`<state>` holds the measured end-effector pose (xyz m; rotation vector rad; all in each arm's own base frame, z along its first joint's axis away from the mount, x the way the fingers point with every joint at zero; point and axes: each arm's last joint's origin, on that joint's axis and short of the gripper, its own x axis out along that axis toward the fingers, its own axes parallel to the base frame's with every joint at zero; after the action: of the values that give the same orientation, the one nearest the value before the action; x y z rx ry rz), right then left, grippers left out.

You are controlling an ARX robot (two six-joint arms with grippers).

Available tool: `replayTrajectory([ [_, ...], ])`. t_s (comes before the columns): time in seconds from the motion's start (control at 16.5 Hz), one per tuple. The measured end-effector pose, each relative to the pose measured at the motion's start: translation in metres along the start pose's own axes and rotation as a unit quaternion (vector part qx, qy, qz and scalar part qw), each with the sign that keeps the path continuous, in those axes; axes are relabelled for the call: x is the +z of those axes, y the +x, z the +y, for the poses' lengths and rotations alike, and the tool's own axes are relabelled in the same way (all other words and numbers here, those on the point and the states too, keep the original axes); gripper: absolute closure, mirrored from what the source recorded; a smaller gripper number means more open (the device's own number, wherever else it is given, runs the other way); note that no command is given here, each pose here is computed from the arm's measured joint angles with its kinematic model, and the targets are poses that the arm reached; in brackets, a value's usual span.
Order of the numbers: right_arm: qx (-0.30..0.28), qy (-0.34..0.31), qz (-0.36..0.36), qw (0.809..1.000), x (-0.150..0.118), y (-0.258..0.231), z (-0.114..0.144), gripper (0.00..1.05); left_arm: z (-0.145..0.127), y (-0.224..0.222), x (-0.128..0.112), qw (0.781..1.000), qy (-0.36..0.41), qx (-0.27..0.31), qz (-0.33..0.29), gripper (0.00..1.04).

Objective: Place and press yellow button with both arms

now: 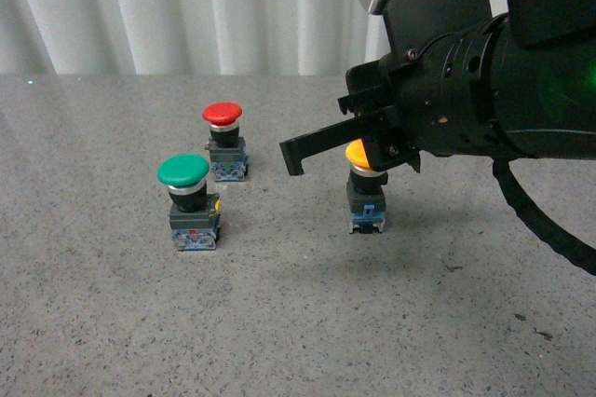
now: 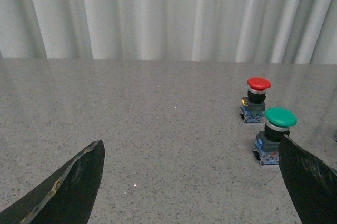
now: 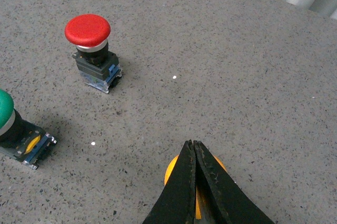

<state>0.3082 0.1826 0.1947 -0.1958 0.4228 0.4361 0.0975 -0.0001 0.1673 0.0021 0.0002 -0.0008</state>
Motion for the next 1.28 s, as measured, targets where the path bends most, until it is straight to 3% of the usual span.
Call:
replayTrajectory([
  [1.28, 0.003, 0.015, 0.047, 0.999, -0.019, 0.015, 0.007, 1.03, 0.0, 0.0, 0.0, 1.0, 0.0, 0.0, 0.0, 0.07],
])
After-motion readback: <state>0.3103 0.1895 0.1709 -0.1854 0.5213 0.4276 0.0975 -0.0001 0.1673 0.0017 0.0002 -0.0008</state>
